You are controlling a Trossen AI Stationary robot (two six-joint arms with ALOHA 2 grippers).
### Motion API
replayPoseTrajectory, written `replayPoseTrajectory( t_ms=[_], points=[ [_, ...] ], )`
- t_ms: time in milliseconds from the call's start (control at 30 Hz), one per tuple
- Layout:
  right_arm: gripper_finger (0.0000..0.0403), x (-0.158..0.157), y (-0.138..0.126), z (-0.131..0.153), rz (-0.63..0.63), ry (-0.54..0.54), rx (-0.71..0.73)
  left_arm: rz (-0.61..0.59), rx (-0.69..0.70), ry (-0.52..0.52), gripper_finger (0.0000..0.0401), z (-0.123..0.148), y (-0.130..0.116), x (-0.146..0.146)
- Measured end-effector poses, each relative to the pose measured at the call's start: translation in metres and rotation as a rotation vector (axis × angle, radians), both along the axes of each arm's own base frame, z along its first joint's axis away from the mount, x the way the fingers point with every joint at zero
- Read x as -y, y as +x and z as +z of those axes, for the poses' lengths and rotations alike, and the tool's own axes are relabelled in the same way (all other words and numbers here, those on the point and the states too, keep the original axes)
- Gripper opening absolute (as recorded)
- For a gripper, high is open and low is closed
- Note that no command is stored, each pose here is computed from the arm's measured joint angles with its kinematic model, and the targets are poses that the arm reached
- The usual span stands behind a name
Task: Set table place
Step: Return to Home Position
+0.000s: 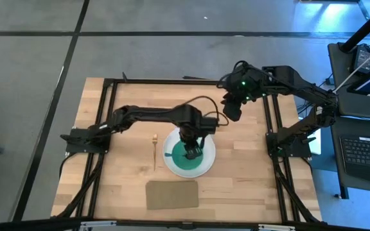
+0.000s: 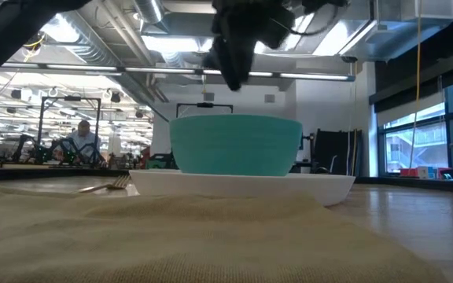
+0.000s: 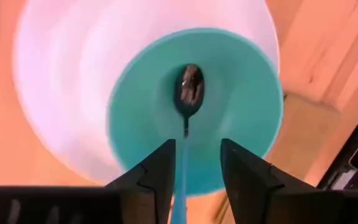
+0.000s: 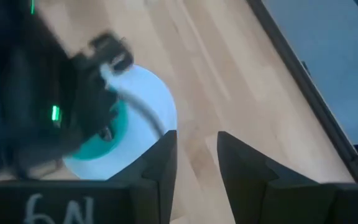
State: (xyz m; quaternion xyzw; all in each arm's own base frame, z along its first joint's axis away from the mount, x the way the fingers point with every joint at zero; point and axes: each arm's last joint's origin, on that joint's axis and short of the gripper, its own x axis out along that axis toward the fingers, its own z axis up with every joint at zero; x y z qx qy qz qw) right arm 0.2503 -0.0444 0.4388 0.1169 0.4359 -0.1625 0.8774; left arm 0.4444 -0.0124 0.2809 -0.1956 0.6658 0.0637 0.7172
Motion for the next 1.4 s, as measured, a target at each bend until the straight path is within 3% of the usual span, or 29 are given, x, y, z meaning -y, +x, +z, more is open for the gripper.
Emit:
replayPoseTrajectory(
  t_ms=[167, 300, 567, 767, 1033, 1167, 1400],
  points=[
    [0.0117, -0.015, -0.011, 0.006, 0.055, -0.003, 0.011, 0.078, -0.033, 0.083, 0.0121, 0.019, -0.018, -0.006],
    [0.0117, -0.031, -0.037, 0.018, 0.068, 0.017, 0.036, 0.118, 0.048, 0.089, 0.0118, 0.048, -0.032, -0.001],
    [0.0117, -0.056, -0.094, 0.035, 0.013, -0.043, 0.105, 0.087, 0.242, 0.173, 0.0103, 0.116, -0.080, 0.015],
    [0.0117, -0.058, -0.115, 0.042, -0.007, 0.008, 0.175, 0.039, 0.369, 0.155, 0.0093, 0.153, -0.114, 0.022],
    [0.0117, -0.058, -0.116, 0.047, 0.039, -0.016, 0.222, 0.076, 0.419, 0.227, 0.0084, 0.165, -0.128, 0.024],
    [0.0117, -0.060, -0.124, 0.044, 0.059, 0.100, 0.176, 0.115, 0.425, 0.217, 0.0079, 0.171, -0.137, 0.024],
    [0.0117, -0.059, -0.152, 0.043, 0.087, 0.143, 0.231, 0.203, 0.552, 0.210, 0.0072, 0.205, -0.184, 0.017]
  ],
)
